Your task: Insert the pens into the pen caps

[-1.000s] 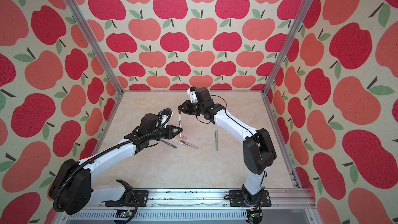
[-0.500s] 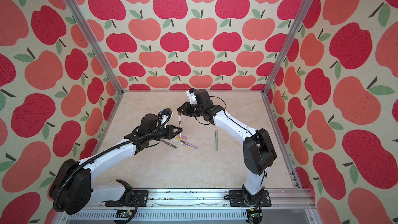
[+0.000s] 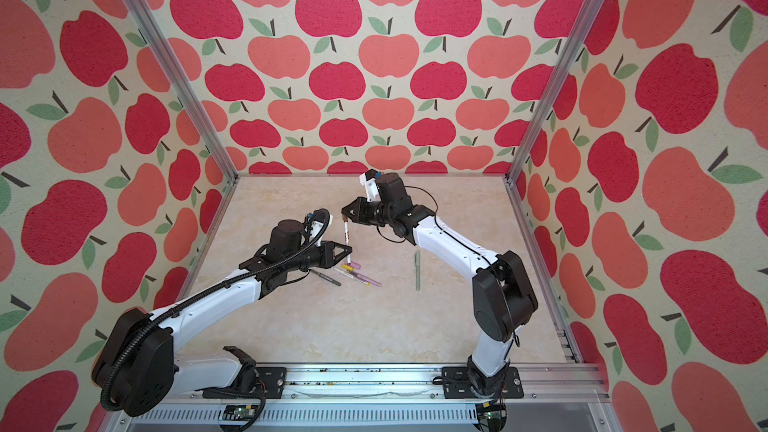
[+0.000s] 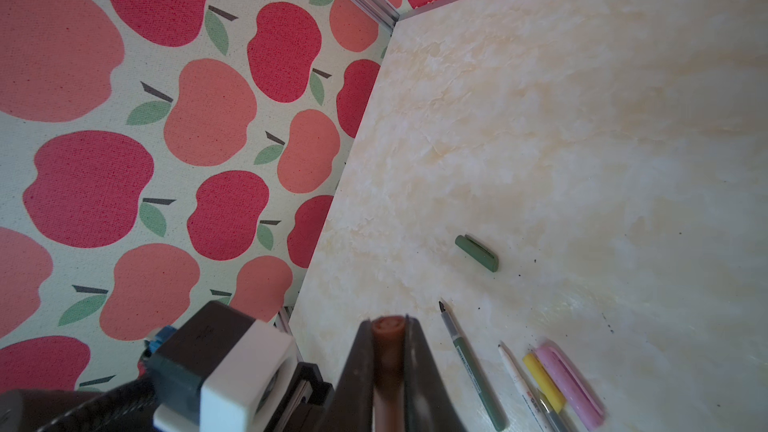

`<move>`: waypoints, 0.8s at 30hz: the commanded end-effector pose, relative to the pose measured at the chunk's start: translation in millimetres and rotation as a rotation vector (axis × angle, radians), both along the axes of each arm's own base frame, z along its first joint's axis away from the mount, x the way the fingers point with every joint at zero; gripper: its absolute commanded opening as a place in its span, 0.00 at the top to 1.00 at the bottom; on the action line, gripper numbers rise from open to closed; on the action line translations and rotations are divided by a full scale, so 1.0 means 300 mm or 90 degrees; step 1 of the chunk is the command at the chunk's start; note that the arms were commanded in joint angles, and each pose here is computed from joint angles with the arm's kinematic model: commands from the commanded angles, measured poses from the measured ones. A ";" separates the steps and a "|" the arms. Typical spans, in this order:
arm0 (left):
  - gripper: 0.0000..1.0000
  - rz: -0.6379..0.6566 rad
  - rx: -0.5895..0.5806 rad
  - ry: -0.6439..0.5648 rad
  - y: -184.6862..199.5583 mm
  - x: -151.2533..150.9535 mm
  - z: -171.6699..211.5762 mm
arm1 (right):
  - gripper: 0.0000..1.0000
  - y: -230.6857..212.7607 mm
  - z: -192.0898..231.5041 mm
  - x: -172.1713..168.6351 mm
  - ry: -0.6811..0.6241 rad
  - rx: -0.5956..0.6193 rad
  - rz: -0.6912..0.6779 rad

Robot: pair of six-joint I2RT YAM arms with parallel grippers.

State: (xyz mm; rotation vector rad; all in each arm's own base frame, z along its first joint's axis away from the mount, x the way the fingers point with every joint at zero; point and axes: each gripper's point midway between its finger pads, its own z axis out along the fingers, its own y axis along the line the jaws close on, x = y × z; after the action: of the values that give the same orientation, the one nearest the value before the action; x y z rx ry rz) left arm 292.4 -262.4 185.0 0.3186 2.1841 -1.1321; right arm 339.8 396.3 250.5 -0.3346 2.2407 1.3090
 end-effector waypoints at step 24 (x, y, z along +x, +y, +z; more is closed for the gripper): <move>0.99 0.001 -0.015 -0.113 0.048 0.092 0.178 | 0.95 0.015 0.052 -0.129 -0.055 0.044 0.085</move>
State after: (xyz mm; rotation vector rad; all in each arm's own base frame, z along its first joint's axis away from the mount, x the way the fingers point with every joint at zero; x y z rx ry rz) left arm 301.7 -254.5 201.3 0.3577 2.1372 -1.1486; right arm 333.7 394.6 264.3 -0.3932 2.1033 1.3409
